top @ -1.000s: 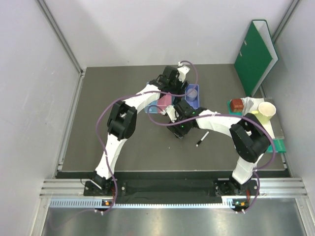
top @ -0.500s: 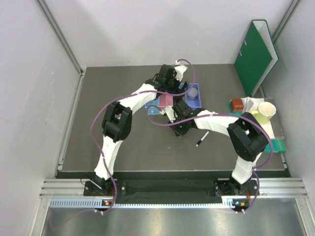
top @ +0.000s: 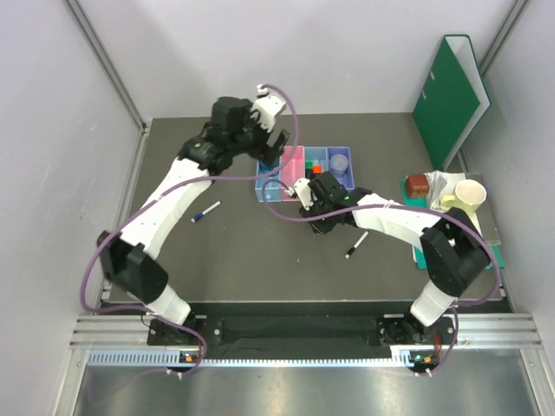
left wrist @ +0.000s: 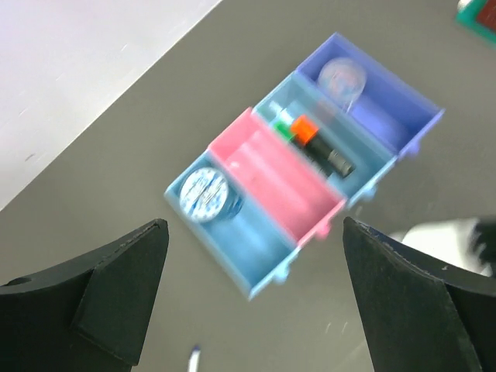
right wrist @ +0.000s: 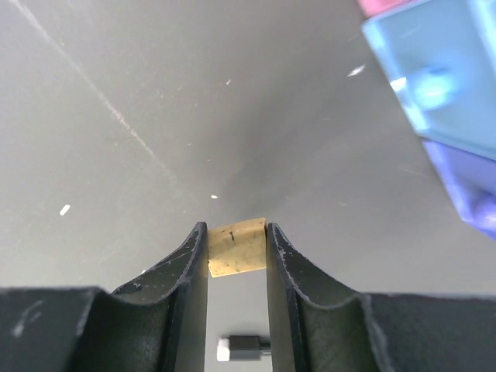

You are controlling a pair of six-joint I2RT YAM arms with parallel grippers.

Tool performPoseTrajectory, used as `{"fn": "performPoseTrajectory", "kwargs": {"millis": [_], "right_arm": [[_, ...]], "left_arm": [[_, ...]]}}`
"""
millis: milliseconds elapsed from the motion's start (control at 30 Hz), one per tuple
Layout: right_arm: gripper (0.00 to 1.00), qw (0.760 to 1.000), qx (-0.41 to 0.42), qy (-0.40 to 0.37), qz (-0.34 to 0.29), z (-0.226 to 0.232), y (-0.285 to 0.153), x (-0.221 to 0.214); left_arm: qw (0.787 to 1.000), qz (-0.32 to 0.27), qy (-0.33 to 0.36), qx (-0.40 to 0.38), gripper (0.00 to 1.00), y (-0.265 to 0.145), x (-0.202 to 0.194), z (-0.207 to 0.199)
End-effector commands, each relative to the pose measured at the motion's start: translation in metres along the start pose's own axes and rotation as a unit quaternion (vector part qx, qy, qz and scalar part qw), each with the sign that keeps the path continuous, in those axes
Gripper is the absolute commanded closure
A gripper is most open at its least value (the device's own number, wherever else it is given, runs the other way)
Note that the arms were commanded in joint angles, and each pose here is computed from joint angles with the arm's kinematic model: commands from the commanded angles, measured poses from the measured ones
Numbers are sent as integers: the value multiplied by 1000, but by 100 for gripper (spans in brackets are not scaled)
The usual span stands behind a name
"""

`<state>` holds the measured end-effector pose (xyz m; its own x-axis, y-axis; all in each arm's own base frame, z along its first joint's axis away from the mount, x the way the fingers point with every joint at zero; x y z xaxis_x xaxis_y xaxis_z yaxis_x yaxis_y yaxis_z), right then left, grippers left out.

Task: Sort the stationery into containers
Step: Place the stationery in the storage box.

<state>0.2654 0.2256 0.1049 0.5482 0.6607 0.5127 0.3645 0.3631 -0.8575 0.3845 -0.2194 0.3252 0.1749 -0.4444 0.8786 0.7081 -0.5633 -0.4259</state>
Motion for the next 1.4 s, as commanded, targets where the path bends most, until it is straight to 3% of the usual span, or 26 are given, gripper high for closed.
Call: {"fn": "performPoseTrajectory", "kwargs": {"millis": [0,67,200,300,667,833,1067,1367], "right_arm": [[82,996,-23,-20,-82,-3,-35,34],[81,995,-25,-19,-96,-4,-41,44],[82,990,-43,-18,-134,-10,-51,74],[82,986,-61,-18,-157,-18,-52,91],[83,970,-107,-13,-218,-46,-31,155],[84,970,-109,-9,-218,-50,-20,167],[84,976,-104,-19,-189,-46,-16,137],[85,974,-124,-15,-187,-49,-24,129]], "left_arm": [[994,106,37,12,1,-31,-82,15],[991,120,45,25,1,-47,-104,24],[977,197,71,23,1,-56,-185,15],[972,220,82,23,1,-59,-217,12],[960,266,80,42,1,-55,-261,30],[969,231,42,77,1,-60,-242,55],[979,156,-5,135,1,-69,-186,81],[976,124,-8,179,1,-93,-165,115]]}}
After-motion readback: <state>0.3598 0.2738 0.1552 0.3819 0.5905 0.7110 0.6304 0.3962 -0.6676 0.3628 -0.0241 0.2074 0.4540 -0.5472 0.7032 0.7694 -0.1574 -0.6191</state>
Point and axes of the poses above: each gripper's point midway between its finger pads, its own y axis out along the fingers, its own z axis along the line the jaws close on, x = y × z, the point moved 6 cm from there along -y, back along the fingers, and after that the axes turned 5 degrees about y, right-handed, at the moved point
